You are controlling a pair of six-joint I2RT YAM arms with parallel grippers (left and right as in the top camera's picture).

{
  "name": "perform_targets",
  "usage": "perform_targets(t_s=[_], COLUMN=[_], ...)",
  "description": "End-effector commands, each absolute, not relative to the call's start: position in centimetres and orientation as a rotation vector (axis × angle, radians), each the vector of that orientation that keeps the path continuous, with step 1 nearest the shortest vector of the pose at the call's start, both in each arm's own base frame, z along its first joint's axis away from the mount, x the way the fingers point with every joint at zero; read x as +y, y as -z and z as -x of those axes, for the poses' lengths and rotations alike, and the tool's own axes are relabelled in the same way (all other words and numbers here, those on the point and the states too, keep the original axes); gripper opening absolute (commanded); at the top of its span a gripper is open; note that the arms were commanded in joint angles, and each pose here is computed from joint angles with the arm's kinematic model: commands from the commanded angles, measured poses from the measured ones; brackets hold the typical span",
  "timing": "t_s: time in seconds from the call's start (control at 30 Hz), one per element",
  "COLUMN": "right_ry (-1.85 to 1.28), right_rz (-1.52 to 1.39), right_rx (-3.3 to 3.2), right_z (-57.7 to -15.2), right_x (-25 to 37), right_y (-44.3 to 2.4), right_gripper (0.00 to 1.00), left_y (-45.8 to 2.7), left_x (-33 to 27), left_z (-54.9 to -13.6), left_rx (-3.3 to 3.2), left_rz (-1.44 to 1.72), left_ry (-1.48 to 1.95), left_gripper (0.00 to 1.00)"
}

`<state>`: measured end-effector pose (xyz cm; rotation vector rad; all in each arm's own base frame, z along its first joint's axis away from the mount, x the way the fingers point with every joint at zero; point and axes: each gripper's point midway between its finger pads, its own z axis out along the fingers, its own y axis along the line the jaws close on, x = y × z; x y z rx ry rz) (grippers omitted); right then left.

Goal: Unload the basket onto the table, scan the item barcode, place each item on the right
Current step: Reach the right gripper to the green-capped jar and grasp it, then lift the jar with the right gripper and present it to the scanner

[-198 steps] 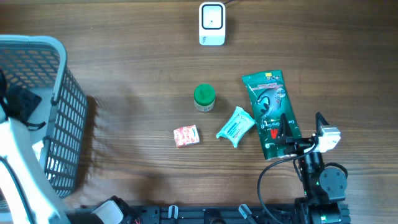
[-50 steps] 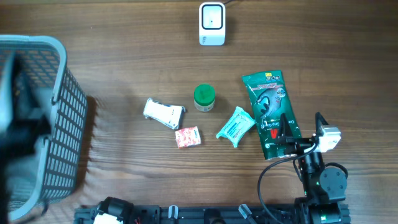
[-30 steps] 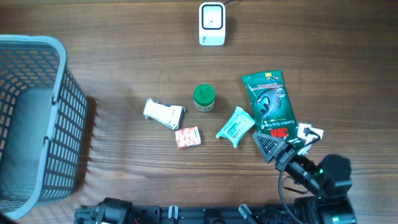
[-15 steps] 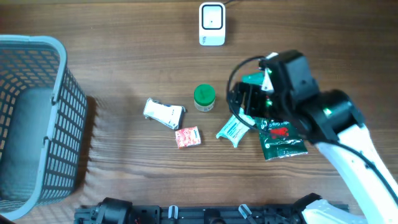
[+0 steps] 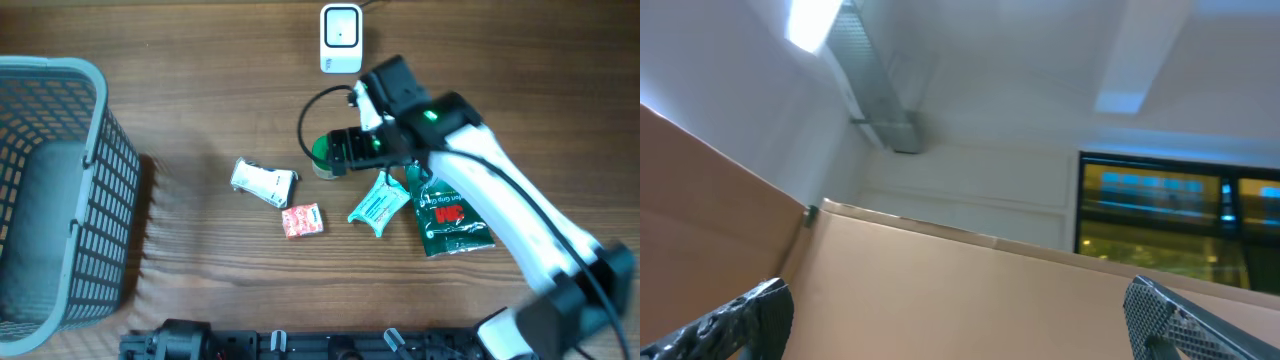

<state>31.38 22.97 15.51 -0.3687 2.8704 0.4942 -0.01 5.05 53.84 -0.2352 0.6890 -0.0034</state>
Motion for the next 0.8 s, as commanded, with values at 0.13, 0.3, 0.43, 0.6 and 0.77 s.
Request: perform_targets(t_s=[0.13, 0.3, 0.43, 0.6, 0.77], right_ry=[-0.368, -0.297, -0.132, -0.164, -0.176], right_rz=[0.397, 0.38, 0.302, 0.262, 0.232], right_rx=[2.967, 3.004, 3.006, 2.993, 3.094], right_z=[-35.2, -34.9, -35.8, -37.1, -36.0], right_x=[24.7, 26.2, 25.9, 27.1, 27.4], right_y=[-12.7, -10.0, -7.3, -5.0, -1.7], right_gripper=[1.0, 1.0, 1.0, 1.0, 0.97], left_y=[-53.8, -53.7, -53.7, -53.7, -53.6], left_x=[5.1, 5.0, 5.0, 5.0, 5.1], left_z=[1.1, 1.2, 1.2, 1.1, 1.0], left_rx=[0.658, 0.648, 0.648, 0.652, 0.654], left_rz=[0.313, 0.338, 0.338, 0.338, 0.338], left_ry=[-0.176, -0.14, -0.14, -0.141, -0.141], left_gripper=[1.0, 1.0, 1.0, 1.0, 1.0])
